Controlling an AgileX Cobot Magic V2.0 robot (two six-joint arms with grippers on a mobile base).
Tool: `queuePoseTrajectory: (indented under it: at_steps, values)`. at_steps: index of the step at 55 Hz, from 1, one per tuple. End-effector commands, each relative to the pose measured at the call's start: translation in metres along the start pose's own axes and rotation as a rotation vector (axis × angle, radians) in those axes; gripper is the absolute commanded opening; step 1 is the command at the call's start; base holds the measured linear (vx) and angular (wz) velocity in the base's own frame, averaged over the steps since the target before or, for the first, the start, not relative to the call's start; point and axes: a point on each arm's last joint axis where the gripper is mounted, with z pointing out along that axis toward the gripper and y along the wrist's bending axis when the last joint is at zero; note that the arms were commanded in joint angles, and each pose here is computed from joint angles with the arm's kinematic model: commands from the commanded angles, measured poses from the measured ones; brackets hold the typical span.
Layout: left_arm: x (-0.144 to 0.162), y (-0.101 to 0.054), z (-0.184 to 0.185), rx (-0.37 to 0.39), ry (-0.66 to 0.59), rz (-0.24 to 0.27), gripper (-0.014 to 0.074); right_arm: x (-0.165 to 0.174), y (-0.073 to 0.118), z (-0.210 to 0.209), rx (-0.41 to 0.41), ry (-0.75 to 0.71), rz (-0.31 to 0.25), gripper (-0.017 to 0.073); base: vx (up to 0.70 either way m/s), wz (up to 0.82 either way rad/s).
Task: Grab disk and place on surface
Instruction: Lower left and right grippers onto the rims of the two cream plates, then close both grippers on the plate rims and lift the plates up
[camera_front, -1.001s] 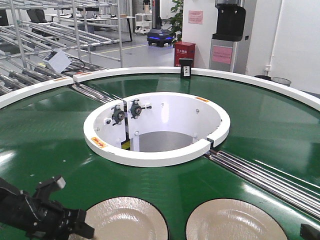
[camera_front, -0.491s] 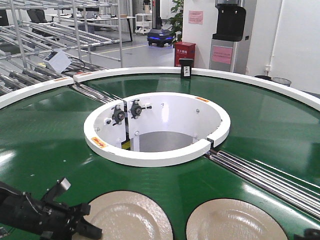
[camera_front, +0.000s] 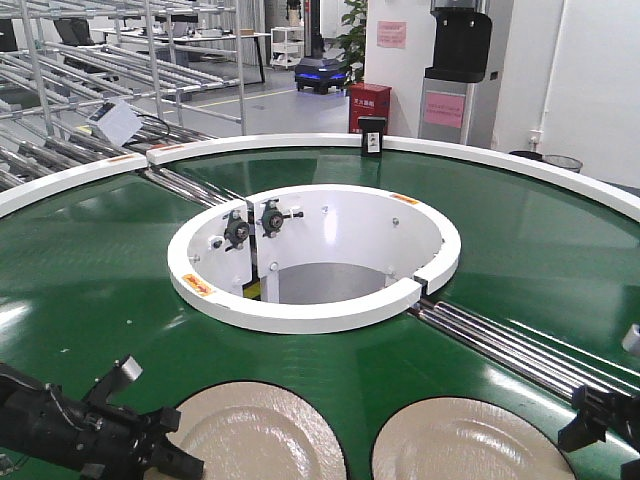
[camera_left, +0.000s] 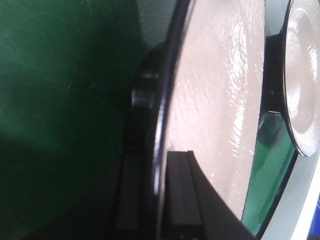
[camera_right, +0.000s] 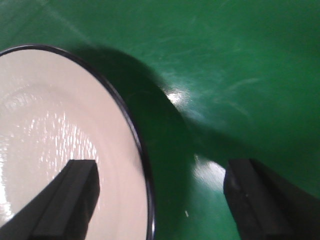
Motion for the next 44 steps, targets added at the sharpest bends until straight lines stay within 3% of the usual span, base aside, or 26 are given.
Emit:
queuePoseTrajectory:
  at_steps: [1, 9, 20, 26, 36, 39, 44]
  values:
    - [-0.007, -0.029, -0.020, 0.045, -0.065, 0.062, -0.0008, -0.012, 0.008, -0.003, -0.152, -0.052, -0.059, 0.0564, 0.00, 0.00]
    - [-0.009, -0.034, -0.026, 0.027, -0.101, 0.080, -0.0008, -0.005, 0.020, 0.022, -0.258, 0.029, -0.147, 0.0564, 0.00, 0.00]
    - [-0.010, -0.036, -0.028, 0.017, -0.118, 0.086, -0.0008, 0.006, 0.039, 0.053, -0.248, 0.111, -0.206, 0.0522, 0.00, 0.00]
    - [-0.010, -0.037, -0.028, 0.023, -0.111, 0.087, -0.0008, 0.008, 0.041, 0.056, -0.241, 0.139, -0.216, 0.0377, 0.00, 0.00]
    - [-0.009, -0.037, -0.028, 0.033, -0.101, 0.084, -0.0008, 0.006, 0.037, 0.044, -0.240, 0.141, -0.172, -0.0008, 0.00, 0.00]
    - [-0.009, -0.037, -0.028, 0.031, -0.103, 0.069, -0.0008, 0.005, 0.036, 0.035, -0.251, 0.128, -0.159, -0.0014, 0.00, 0.00]
    - [-0.010, -0.036, -0.030, 0.026, -0.117, 0.002, -0.0007, 0.002, 0.037, 0.015, -0.287, 0.087, -0.141, -0.0014, 0.00, 0.00]
